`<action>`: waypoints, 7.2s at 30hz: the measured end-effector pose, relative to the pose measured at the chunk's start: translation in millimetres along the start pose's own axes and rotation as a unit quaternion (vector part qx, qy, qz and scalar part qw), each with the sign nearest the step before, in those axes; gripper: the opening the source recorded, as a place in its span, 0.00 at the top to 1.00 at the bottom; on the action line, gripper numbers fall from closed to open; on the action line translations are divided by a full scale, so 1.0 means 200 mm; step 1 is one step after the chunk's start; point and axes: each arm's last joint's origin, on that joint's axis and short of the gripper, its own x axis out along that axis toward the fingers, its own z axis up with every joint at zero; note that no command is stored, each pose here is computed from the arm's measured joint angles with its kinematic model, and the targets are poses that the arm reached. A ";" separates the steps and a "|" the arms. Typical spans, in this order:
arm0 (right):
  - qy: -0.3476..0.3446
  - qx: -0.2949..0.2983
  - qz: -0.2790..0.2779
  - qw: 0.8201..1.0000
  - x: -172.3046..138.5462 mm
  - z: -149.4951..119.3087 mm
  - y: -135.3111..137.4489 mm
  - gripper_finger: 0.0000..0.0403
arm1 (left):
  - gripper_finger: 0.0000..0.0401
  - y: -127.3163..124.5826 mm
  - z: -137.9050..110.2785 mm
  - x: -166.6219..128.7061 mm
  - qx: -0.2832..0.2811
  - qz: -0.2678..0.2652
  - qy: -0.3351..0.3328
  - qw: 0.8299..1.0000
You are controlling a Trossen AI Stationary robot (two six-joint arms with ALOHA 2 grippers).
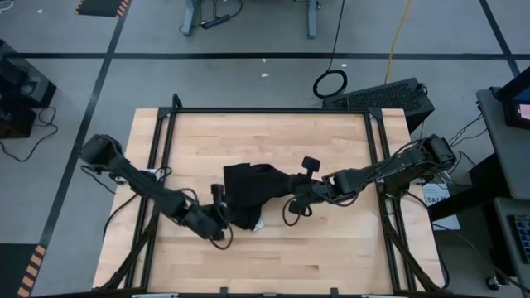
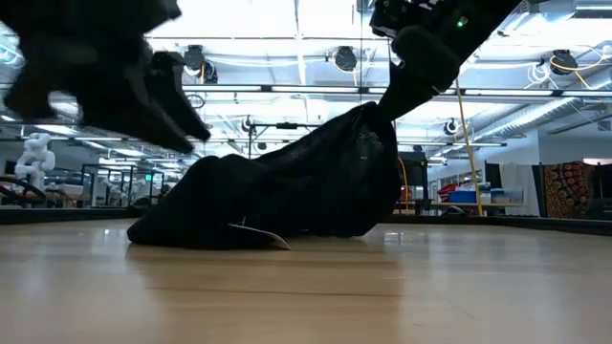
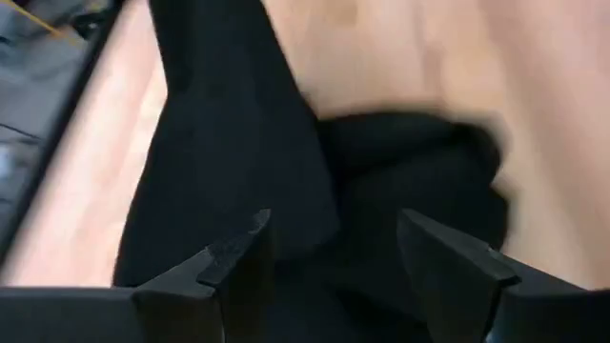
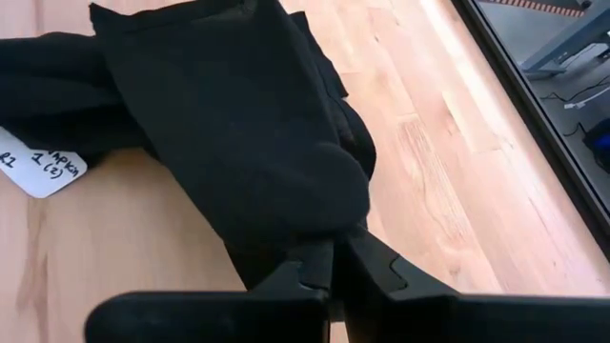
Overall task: Roll napkin
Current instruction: Fold the black napkin
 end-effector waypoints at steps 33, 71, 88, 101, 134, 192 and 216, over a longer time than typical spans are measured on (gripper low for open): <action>-0.039 0.023 0.071 0.996 -0.02 0.04 0.06 0.83 | 0.99 0.30 0.22 -0.29 0.029 0.233 -0.129 0.964; -0.141 0.172 -0.008 0.975 0.67 -0.23 0.39 0.53 | 1.00 0.56 0.24 -0.61 -0.022 0.181 -0.254 0.950; -0.068 0.060 -0.060 0.994 0.20 -0.02 0.13 0.99 | 1.00 0.60 0.25 -0.59 0.003 0.208 -0.243 0.947; -0.237 0.038 -0.146 0.960 -0.52 0.23 -0.41 1.00 | 1.00 0.97 0.28 -0.57 0.017 0.307 -0.342 0.888; -0.059 0.101 0.183 0.976 -0.53 0.11 -0.62 1.00 | 1.00 1.30 0.20 -0.53 -0.155 -0.120 -0.186 0.963; 0.083 -0.034 0.078 0.993 -0.39 -0.74 0.79 0.60 | 1.00 0.45 -0.22 -0.22 -0.258 -0.254 0.085 0.928; 0.175 0.208 0.218 0.937 -0.36 -0.67 0.78 0.95 | 1.00 0.37 -0.21 -0.26 -0.232 -0.236 0.078 0.940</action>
